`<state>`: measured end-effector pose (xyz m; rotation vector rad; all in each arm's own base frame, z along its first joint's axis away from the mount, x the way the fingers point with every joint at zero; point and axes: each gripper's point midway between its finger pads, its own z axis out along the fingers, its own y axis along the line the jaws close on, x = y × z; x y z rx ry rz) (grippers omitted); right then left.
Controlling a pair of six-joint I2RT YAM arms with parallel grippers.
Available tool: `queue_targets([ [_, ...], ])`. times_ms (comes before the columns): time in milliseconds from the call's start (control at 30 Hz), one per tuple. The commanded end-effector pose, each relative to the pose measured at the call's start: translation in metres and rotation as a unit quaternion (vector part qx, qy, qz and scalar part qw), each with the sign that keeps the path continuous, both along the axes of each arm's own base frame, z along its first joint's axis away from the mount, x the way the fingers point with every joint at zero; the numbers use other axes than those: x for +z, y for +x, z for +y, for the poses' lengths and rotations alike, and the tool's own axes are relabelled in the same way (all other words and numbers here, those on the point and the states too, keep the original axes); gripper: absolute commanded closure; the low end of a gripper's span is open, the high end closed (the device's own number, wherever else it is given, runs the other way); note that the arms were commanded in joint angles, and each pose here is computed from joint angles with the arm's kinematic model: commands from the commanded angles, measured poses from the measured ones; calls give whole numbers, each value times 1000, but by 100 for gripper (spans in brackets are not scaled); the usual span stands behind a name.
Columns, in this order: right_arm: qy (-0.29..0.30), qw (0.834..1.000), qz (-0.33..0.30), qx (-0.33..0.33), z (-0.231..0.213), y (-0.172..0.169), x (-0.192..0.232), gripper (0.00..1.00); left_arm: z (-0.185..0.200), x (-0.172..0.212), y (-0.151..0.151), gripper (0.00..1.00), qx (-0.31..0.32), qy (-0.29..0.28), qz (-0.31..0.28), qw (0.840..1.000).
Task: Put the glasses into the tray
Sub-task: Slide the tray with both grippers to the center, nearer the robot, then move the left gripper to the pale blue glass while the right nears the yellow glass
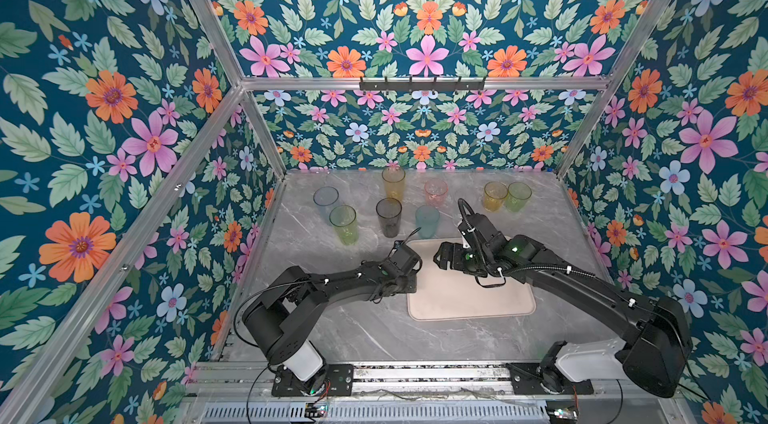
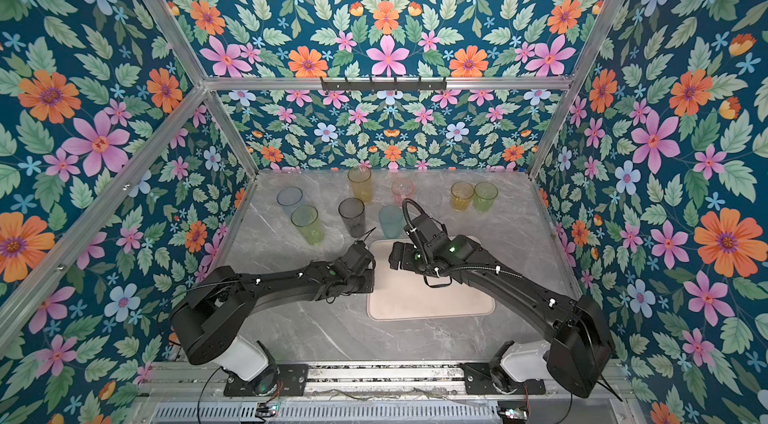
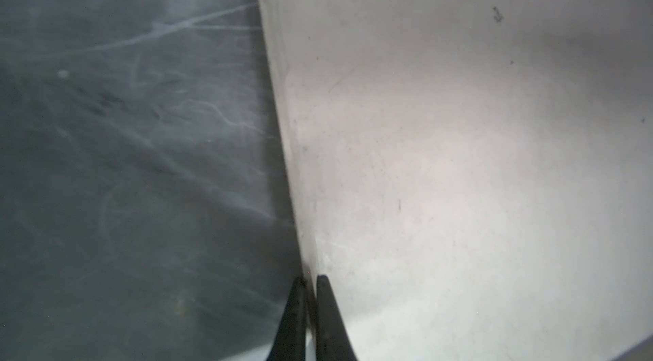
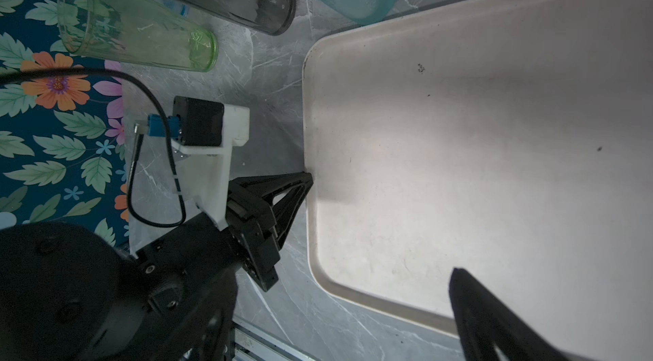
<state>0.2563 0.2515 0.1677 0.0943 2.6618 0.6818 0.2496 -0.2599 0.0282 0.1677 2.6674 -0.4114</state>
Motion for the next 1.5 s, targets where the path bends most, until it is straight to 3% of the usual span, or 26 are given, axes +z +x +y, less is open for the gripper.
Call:
queue_targets([
  [0,1,1000,-3,0,0,0,2,5,10,-5,-9,95,-21,27,8,999],
  [200,1,1000,-4,-1,-2,-1,2,5,27,-5,-15,97,-15,51,13,998],
  [733,0,1000,-6,-2,-2,0,3,5,91,-8,-36,97,80,81,35,993],
  [1100,3,1000,-9,-3,-2,0,1,5,100,-10,-37,97,92,82,35,992],
  [1300,1,1000,-12,-2,-3,1,2,5,99,-4,-27,86,93,88,26,991],
  [1467,-2,1000,-18,-4,-5,1,5,5,95,3,-23,65,77,72,42,994],
])
